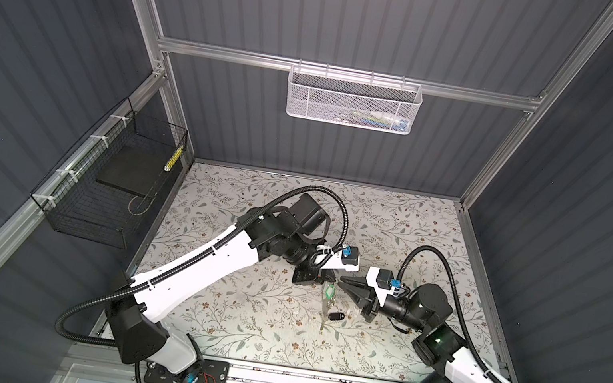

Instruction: Put the keys on the keyring

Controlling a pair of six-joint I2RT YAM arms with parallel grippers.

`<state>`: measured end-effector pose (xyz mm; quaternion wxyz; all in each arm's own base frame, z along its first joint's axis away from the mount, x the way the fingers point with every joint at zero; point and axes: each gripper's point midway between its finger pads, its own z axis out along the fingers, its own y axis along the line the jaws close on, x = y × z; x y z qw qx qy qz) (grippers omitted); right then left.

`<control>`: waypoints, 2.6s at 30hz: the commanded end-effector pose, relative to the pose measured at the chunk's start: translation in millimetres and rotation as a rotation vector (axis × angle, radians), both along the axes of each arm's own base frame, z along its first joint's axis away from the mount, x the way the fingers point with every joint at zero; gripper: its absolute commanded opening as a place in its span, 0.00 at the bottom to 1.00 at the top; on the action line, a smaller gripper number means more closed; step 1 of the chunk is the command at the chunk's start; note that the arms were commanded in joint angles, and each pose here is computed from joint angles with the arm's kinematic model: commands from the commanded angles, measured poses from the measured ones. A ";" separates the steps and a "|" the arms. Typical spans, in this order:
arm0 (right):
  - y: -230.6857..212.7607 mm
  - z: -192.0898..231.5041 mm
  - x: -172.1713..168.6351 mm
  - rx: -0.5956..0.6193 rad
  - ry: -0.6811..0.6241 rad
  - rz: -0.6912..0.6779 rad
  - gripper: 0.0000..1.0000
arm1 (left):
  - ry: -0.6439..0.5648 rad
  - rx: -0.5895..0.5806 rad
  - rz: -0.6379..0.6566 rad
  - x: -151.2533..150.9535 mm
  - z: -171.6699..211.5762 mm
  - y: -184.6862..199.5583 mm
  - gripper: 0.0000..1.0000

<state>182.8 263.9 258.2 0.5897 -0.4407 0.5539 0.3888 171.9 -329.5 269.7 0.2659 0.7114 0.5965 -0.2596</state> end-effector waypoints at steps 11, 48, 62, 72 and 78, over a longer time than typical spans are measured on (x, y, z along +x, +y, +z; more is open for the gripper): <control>7.2 15.3 0.2 0.025 -0.026 0.029 0.04 | 0.005 -0.014 -0.065 -8.2 7.6 -9.1 0.00; 7.2 23.0 -15.9 0.149 -0.060 0.109 0.00 | -0.053 -0.322 0.168 -3.5 22.1 7.5 0.26; 6.5 20.8 -12.2 0.145 -0.057 0.088 0.11 | -0.057 -0.299 0.112 -7.8 22.6 5.2 0.00; -0.3 24.3 -2.4 0.050 -0.060 -0.002 0.25 | -0.035 -0.132 0.074 -3.6 14.6 6.8 0.00; 0.0 24.2 -5.1 0.029 -0.057 0.010 0.20 | -0.047 -0.078 0.053 1.1 21.3 5.8 0.00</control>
